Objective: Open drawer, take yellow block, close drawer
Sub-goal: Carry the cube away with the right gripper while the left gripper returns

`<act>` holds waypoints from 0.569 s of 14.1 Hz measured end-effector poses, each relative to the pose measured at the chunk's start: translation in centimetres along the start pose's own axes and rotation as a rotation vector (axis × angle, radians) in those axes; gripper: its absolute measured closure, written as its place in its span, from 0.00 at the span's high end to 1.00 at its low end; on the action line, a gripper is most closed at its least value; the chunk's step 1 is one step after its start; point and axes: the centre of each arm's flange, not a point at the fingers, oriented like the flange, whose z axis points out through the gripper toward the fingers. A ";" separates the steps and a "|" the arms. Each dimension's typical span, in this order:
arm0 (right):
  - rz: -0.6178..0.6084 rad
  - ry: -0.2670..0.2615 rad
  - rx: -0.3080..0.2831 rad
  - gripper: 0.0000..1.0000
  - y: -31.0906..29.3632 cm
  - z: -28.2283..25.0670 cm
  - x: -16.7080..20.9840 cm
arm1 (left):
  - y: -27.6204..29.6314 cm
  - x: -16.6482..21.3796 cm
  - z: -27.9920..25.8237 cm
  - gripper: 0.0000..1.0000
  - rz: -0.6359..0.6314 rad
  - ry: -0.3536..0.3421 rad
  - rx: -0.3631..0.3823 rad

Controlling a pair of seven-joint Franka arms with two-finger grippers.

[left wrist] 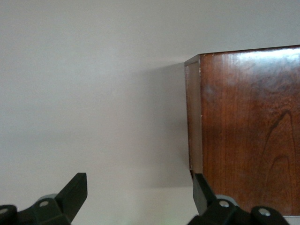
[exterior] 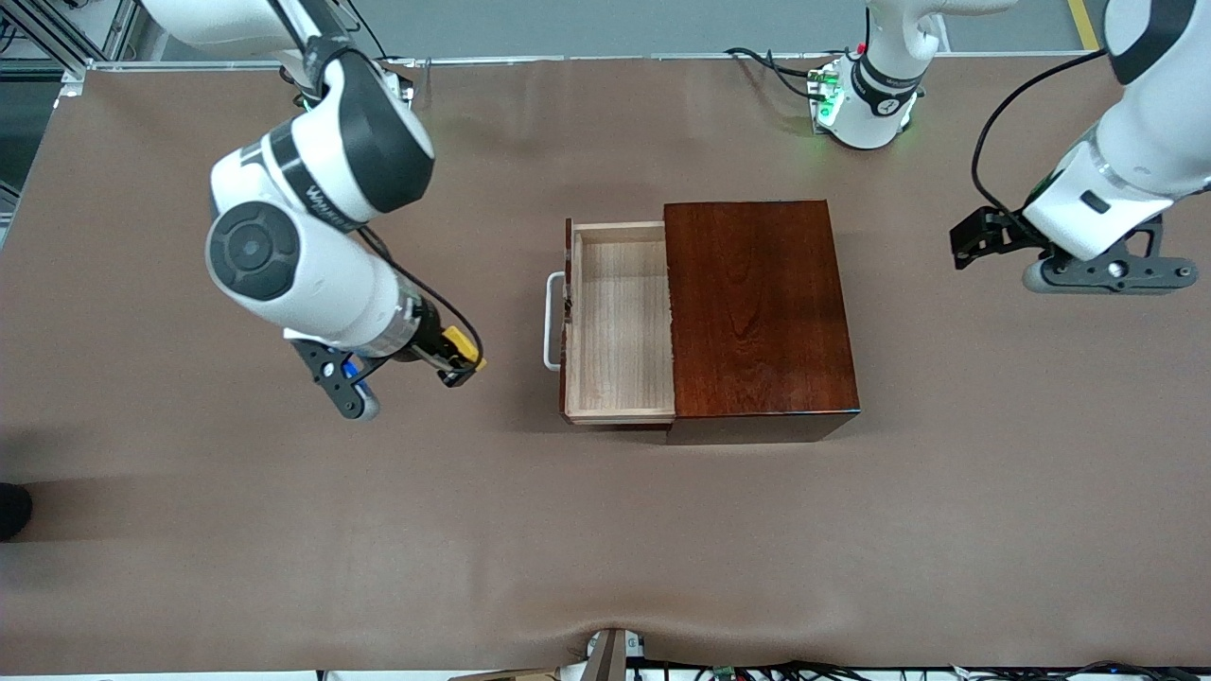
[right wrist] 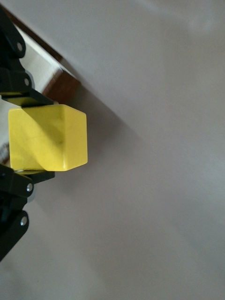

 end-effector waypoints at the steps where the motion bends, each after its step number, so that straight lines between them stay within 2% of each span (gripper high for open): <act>1: -0.026 -0.008 -0.011 0.56 0.9 -0.2 1.7 | 0.5 0.2 0.2 1.00 0.007 0.005 -0.002; 2: -0.078 -0.024 -0.030 0.56 2.6 -0.8 4.3 | 1.6 0.5 0.3 1.00 0.005 0.011 -0.005; 8: -0.284 -0.089 -0.061 0.56 9.4 -1.0 12.4 | 11.9 3.1 3.1 1.00 -0.063 -0.007 -0.028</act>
